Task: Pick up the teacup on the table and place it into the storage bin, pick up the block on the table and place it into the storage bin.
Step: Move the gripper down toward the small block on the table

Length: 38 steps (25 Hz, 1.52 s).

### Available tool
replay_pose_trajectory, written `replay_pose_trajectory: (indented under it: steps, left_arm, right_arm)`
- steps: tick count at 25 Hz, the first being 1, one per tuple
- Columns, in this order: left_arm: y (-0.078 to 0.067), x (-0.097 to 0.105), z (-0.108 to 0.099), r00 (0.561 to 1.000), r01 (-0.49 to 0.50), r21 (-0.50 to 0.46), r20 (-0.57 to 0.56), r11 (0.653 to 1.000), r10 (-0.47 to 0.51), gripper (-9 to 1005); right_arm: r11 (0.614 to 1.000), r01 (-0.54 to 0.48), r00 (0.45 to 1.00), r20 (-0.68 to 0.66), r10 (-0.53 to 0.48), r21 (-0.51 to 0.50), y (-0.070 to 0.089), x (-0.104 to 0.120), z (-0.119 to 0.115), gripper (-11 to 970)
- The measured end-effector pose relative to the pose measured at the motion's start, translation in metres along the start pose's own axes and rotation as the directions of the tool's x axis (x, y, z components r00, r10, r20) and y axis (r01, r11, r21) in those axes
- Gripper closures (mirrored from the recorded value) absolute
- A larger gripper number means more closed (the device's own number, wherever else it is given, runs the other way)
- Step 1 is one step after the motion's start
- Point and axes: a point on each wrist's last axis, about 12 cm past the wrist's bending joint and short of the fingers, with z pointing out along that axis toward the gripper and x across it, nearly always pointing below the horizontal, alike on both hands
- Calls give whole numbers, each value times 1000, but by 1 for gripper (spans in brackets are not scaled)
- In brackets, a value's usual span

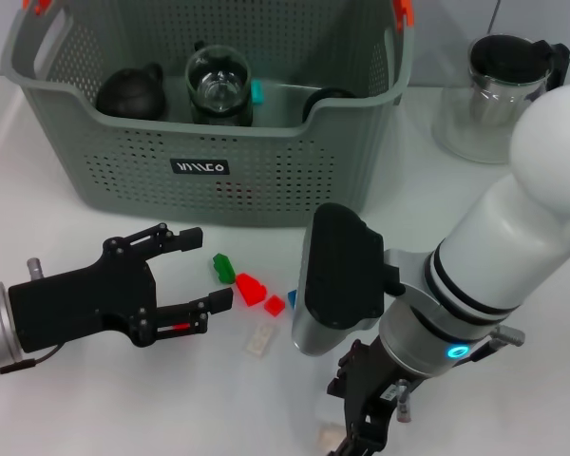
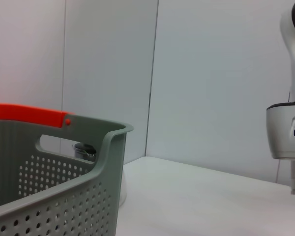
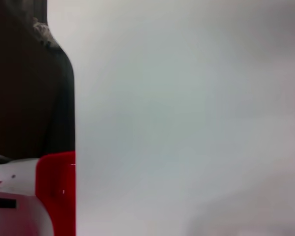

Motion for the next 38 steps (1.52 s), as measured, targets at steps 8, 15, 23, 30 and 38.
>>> replay_pose_trajectory:
  steps: [8, 15, 23, 30, 38]
  left_arm:
    - [1, -1, 1, 1000, -1, 1, 2, 1000, 1, 153]
    - [1, -1, 1, 1000, -4, 1, 1, 1000, 4, 153]
    - [2, -2, 1, 1000, -5, 0, 1, 1000, 5, 153]
    - [2, -2, 1, 1000, -5, -1, 1, 1000, 5, 153]
    - [2, -2, 1, 1000, -5, -1, 1, 1000, 5, 153]
  right_arm:
    - [999, 10, 1000, -20, -10, 38, -2, -2, 2, 154]
    - [998, 29, 999, -31, -27, 54, -1, -5, 3, 162]
    - [998, 33, 999, -31, -32, 61, -2, -6, 3, 162]
    - [994, 35, 998, -50, -30, 108, -5, -6, 3, 163]
    - [987, 32, 999, -43, -26, 157, -8, -8, -2, 163]
